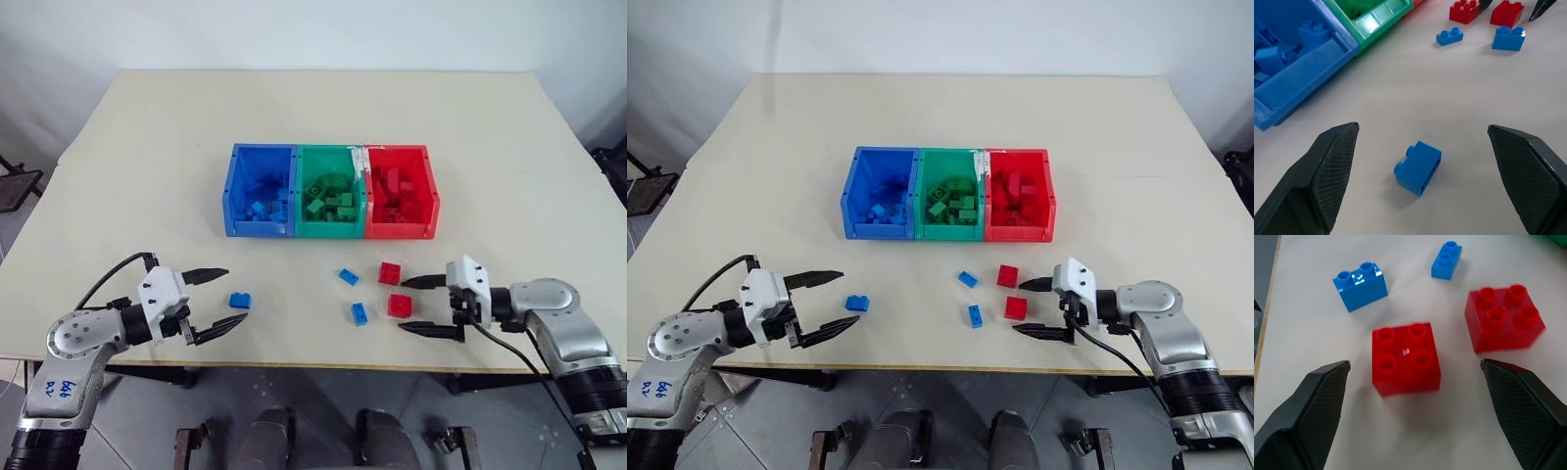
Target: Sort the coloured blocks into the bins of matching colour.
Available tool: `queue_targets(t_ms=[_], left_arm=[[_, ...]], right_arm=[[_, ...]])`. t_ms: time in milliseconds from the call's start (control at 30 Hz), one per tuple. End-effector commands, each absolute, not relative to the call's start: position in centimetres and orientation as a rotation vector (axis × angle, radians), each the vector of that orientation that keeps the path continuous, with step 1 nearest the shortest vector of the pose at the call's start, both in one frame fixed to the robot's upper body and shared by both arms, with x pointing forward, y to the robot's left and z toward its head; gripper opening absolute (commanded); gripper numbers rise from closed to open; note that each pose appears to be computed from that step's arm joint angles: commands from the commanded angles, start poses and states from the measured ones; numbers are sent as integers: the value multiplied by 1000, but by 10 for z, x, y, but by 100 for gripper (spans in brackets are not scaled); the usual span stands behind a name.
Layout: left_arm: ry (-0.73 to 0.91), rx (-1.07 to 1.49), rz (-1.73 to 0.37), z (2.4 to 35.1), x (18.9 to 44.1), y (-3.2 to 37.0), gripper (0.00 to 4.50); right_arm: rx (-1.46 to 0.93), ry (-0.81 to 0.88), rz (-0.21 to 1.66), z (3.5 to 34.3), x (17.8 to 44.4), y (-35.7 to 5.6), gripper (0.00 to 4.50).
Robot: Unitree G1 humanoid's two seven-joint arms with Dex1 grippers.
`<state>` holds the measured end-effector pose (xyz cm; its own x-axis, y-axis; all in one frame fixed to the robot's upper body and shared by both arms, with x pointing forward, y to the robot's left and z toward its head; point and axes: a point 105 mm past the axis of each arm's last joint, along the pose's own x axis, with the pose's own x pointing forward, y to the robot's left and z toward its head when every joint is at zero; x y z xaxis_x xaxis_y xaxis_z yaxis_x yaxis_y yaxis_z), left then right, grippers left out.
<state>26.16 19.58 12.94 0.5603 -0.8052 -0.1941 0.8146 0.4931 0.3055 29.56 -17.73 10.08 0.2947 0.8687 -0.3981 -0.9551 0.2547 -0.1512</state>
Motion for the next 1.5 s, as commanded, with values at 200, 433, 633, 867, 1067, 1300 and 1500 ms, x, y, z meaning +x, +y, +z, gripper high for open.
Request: queue_targets(t_ms=[200,433,633,867,1067,1300,1500], left_arm=[[-13,391,-988,142,257,193,450],[-26,379,-1000,143,258,190,450],[-84,317,-891,156,264,199,450],[-141,220,-733,170,263,214,450],[-135,213,-731,172,254,212,450],[-117,218,-772,172,249,209,450],[-93,229,-911,167,255,190,450]], right_arm=[[-390,293,1243,89,293,-177,247],[-321,198,1270,114,289,-175,147],[-171,50,1160,171,313,-164,147],[-193,-76,757,218,396,-170,147],[-212,-54,558,225,437,-171,147],[-235,-130,647,236,428,-167,425],[-279,-246,976,230,338,-186,447]])
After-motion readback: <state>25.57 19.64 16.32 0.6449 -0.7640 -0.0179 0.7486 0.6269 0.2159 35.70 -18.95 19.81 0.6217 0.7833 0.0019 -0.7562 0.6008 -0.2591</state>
